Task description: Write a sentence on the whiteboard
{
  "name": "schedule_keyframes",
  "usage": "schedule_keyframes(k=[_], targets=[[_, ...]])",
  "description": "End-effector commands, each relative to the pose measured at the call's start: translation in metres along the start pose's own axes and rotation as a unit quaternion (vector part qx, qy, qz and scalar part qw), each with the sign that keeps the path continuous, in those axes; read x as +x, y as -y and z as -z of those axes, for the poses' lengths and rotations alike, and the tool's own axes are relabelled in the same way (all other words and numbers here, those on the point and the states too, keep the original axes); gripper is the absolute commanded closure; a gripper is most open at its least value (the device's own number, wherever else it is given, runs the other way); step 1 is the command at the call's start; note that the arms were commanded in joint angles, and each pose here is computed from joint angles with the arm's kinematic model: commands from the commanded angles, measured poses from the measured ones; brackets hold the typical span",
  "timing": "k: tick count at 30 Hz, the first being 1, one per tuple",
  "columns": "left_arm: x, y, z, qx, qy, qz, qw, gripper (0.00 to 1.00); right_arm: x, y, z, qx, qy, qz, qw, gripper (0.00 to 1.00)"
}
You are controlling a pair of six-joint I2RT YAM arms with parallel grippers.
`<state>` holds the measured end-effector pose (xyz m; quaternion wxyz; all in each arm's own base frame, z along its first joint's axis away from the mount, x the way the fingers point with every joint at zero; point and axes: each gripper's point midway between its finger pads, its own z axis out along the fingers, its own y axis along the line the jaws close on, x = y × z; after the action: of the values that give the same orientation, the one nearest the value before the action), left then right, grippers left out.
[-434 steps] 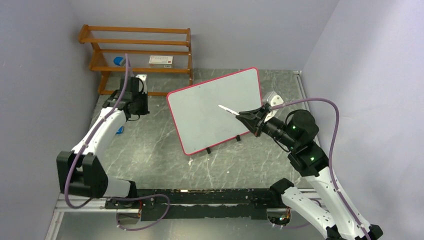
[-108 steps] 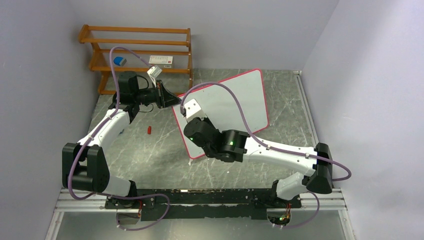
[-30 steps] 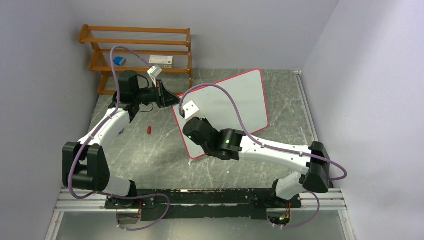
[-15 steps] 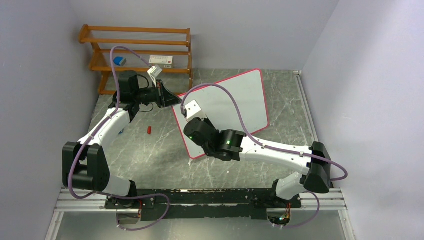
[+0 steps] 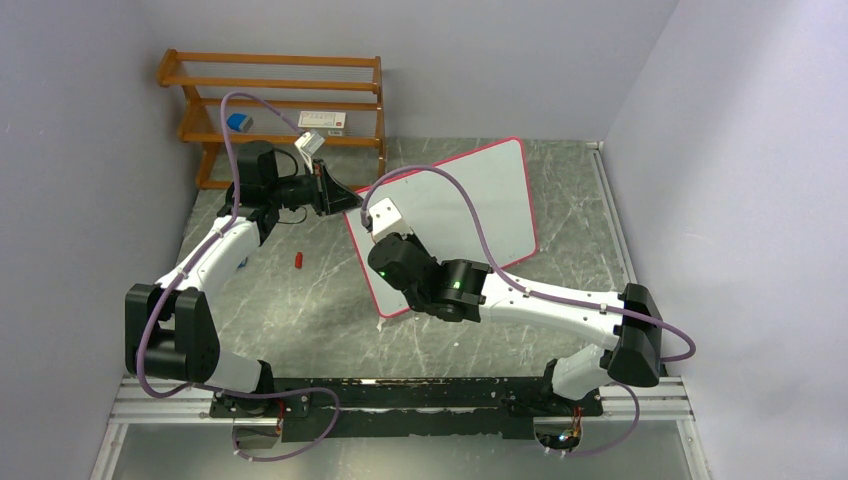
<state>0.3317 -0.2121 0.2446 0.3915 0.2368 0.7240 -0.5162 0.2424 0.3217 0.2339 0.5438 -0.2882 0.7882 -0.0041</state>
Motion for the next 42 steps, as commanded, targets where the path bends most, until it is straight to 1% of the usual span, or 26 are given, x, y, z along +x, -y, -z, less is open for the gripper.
schedule_keyframes(k=[1,20,32,41,42], targets=[[0.019,0.001,-0.008,0.006,-0.030,0.016,0.999,0.95,-0.013,0.004,-0.002,0.008,0.021,-0.020,1.000,1.00],[0.019,0.001,-0.008,0.007,-0.031,0.016,0.999,0.95,-0.020,-0.005,-0.003,-0.016,0.030,-0.021,0.999,1.00],[0.018,0.001,-0.008,0.004,-0.030,0.013,0.999,0.95,-0.018,-0.008,-0.001,-0.028,0.023,-0.017,0.999,1.00],[0.017,-0.001,-0.008,0.001,-0.029,0.007,1.000,0.95,-0.015,0.010,0.009,-0.007,0.025,-0.024,0.999,1.00],[0.020,-0.001,-0.008,-0.001,-0.034,0.016,0.999,0.95,-0.016,0.013,0.011,-0.002,0.028,-0.025,0.999,1.00]])
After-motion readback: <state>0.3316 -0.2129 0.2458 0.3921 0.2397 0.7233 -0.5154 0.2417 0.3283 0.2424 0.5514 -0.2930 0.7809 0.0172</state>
